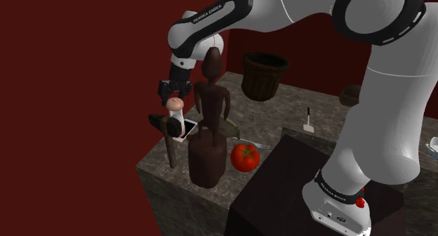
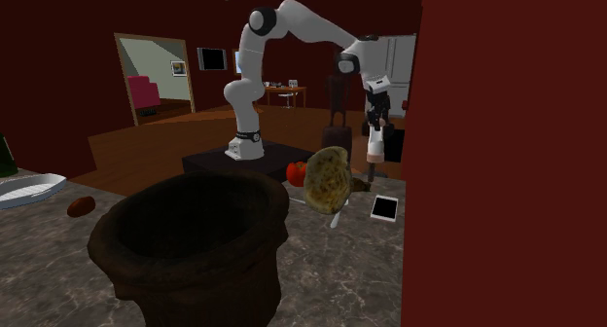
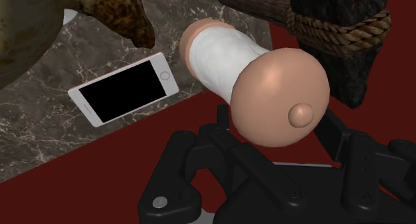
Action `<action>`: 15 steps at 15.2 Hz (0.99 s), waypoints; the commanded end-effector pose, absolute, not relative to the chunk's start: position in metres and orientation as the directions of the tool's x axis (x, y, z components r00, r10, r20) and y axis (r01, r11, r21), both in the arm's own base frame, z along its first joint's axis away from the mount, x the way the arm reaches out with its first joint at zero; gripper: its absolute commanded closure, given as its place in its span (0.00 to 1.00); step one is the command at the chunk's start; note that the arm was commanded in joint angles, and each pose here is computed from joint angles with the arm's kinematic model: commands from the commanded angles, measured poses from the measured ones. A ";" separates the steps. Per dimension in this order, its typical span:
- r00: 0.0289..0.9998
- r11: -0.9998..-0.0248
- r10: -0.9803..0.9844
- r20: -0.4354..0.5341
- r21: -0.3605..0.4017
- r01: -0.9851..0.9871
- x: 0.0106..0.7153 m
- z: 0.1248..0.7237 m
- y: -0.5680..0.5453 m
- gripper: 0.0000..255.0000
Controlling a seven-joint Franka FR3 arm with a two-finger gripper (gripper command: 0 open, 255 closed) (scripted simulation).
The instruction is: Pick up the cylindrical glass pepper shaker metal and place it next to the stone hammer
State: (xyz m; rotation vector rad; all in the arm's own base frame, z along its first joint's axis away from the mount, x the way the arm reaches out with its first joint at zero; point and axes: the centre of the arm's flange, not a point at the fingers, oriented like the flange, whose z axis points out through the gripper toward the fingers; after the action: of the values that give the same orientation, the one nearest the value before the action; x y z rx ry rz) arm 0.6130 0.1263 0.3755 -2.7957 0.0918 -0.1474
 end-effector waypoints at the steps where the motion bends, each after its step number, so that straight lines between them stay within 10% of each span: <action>1: 0.993 -0.940 -0.081 0.091 -0.337 -0.046 0.613 0.387 0.127 1.00; 15: 0.993 -0.940 -0.081 0.091 -0.337 -0.046 0.613 0.461 0.127 1.00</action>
State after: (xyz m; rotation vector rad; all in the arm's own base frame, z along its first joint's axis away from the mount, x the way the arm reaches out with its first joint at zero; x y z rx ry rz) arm 0.6129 0.1276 0.4557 -2.7955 0.0913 -0.1475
